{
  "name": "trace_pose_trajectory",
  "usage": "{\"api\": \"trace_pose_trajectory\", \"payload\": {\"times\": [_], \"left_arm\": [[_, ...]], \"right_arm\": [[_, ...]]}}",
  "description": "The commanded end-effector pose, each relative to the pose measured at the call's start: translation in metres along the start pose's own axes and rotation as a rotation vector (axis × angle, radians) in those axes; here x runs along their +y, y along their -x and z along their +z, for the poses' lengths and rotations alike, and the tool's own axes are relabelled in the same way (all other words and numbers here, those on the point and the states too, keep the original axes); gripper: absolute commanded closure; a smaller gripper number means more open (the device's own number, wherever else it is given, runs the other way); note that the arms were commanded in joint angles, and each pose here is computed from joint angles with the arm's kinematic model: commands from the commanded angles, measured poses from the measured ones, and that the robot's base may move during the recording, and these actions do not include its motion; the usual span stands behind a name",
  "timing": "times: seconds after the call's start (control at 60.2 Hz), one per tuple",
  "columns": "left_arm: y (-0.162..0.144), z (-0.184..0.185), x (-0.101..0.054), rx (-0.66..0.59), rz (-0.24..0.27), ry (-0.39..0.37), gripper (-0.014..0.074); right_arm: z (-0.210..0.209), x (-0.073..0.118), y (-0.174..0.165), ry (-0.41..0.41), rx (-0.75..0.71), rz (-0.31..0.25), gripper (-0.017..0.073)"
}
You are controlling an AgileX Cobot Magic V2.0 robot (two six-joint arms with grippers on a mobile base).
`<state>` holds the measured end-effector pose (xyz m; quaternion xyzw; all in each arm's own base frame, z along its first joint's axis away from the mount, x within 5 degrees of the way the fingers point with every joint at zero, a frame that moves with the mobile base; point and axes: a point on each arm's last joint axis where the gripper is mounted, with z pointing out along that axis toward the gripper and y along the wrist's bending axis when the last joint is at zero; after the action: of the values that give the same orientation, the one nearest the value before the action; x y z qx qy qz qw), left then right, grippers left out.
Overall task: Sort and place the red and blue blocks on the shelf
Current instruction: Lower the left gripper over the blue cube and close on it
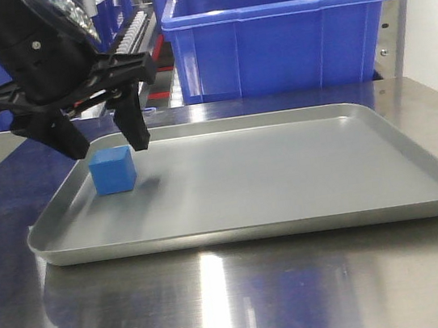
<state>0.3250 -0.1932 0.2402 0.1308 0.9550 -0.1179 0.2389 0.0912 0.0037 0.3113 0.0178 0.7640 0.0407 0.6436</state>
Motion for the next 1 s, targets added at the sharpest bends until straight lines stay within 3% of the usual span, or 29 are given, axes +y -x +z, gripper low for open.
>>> {"api": "trace_pose_trajectory", "payload": {"times": [0.0, 0.979], "left_arm": [[0.016, -0.022, -0.007, -0.125, -0.006, -0.034, 0.0069], [0.01, 0.008, -0.004, -0.047, -0.033, -0.013, 0.0069]], "right_arm": [[-0.003, 0.001, 0.017, 0.01, -0.114, -0.009, 0.0501], [-0.003, 0.001, 0.017, 0.01, -0.114, -0.009, 0.0501]]}}
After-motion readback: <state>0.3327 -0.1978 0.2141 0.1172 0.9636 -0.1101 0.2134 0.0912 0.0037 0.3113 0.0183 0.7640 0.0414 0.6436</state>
